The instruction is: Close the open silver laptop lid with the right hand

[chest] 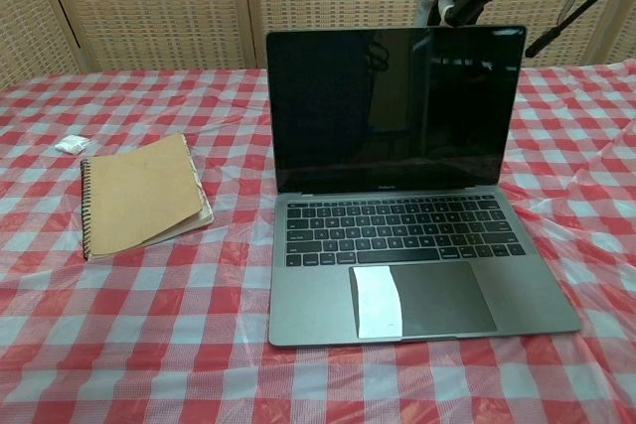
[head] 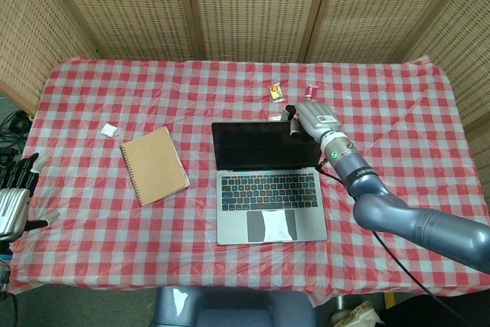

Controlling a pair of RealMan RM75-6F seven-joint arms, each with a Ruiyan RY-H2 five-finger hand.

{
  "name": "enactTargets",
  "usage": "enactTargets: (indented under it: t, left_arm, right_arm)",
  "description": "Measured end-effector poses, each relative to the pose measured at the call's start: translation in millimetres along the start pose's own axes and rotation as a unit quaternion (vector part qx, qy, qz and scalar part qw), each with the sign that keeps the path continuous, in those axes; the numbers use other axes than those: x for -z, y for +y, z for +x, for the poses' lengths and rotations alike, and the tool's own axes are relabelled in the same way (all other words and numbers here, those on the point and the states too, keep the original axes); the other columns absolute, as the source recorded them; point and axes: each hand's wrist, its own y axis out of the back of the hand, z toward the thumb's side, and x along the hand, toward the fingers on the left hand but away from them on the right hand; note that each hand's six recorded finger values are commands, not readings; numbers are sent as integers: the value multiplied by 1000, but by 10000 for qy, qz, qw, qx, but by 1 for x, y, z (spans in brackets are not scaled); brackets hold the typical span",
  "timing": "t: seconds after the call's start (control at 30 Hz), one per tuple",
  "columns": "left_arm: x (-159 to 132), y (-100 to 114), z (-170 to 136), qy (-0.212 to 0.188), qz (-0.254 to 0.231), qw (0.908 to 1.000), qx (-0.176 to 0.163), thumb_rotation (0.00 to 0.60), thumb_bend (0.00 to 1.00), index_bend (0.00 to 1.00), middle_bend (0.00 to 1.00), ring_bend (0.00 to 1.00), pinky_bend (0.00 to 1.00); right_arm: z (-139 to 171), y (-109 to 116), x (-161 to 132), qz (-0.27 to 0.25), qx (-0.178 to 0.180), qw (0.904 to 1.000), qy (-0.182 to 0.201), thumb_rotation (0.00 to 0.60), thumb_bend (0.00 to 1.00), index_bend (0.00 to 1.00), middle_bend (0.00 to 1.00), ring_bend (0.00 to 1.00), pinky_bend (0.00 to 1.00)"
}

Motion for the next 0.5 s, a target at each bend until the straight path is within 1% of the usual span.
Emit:
enactTargets:
  t: [0.27, 0.4, 0.5]
  left_arm:
    - [-1, 1, -1, -5, 0, 10000, -18, 600, 0, 0, 0, 0, 0]
    - [2, 3, -1, 37, -23, 10000, -40, 600, 0, 0, 0, 0, 0]
    - [1, 3, -1, 31, -14, 10000, -43, 600, 0, 0, 0, 0, 0]
  right_arm:
    - [14, -3, -5, 5, -107, 9997, 202, 600, 1000, 455, 518, 488, 408]
    - [25, -8, -10, 36, -194, 9990, 411, 600, 1000, 457, 519, 492, 413]
    - [34, -15, -15, 65, -348, 9977, 580, 600, 1000, 457, 519, 491, 414]
